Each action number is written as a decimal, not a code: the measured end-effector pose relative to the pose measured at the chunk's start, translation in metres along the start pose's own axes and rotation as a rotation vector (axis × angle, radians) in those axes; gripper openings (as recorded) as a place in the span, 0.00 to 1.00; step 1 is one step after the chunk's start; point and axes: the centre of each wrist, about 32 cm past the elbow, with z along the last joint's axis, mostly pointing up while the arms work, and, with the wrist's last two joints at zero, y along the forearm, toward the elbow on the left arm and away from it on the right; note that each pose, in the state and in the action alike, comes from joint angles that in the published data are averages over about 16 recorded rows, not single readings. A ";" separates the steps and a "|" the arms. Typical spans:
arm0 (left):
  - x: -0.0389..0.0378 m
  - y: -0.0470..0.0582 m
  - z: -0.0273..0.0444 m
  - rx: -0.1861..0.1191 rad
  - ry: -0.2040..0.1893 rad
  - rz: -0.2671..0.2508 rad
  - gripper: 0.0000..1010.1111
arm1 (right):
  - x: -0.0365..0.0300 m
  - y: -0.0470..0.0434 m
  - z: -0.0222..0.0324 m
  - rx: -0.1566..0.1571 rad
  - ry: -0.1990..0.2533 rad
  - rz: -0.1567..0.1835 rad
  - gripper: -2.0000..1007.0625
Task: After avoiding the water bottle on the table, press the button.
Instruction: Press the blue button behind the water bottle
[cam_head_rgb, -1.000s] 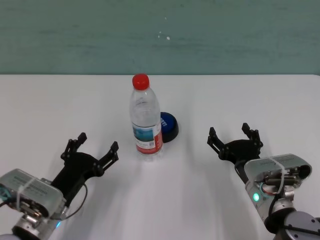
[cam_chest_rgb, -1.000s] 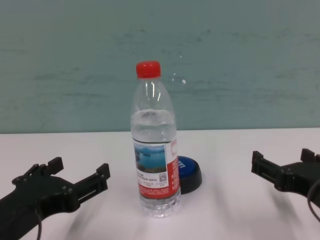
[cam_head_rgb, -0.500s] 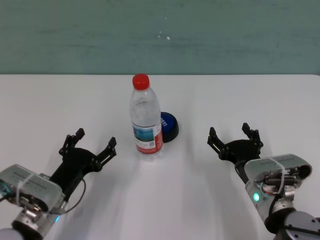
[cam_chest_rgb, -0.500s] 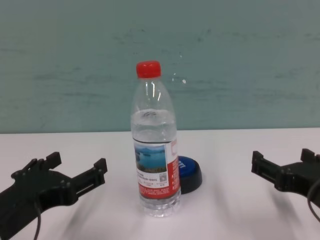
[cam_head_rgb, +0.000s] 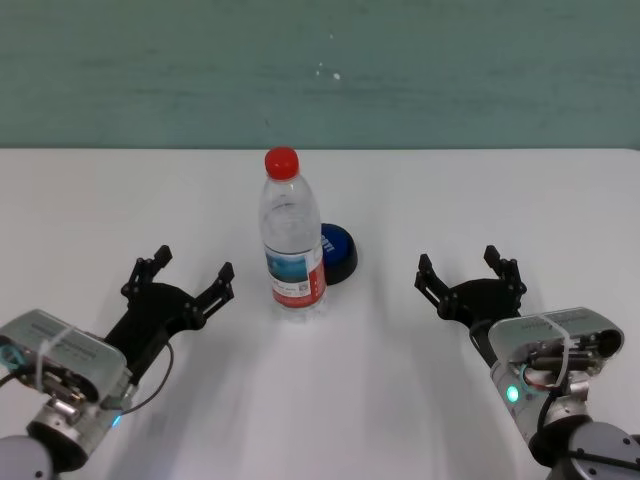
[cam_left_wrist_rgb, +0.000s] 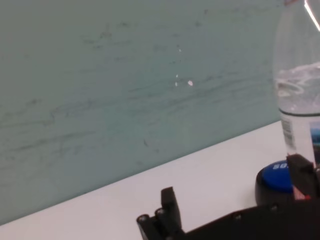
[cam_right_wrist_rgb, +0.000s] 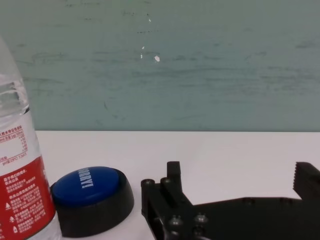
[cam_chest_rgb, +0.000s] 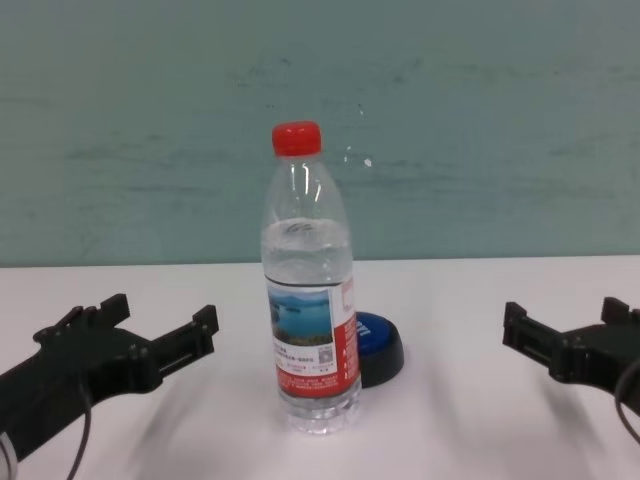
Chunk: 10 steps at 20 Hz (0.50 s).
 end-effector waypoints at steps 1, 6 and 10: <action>0.0009 -0.001 0.0000 -0.001 -0.001 -0.001 1.00 | 0.0000 0.0000 0.0000 0.000 0.000 0.000 1.00; 0.0051 -0.008 0.0003 -0.004 -0.006 -0.003 1.00 | 0.0000 0.0000 0.0000 0.000 0.000 0.000 1.00; 0.0086 -0.014 -0.0002 -0.010 -0.013 -0.001 1.00 | 0.0000 0.0000 0.0000 0.000 0.000 0.000 1.00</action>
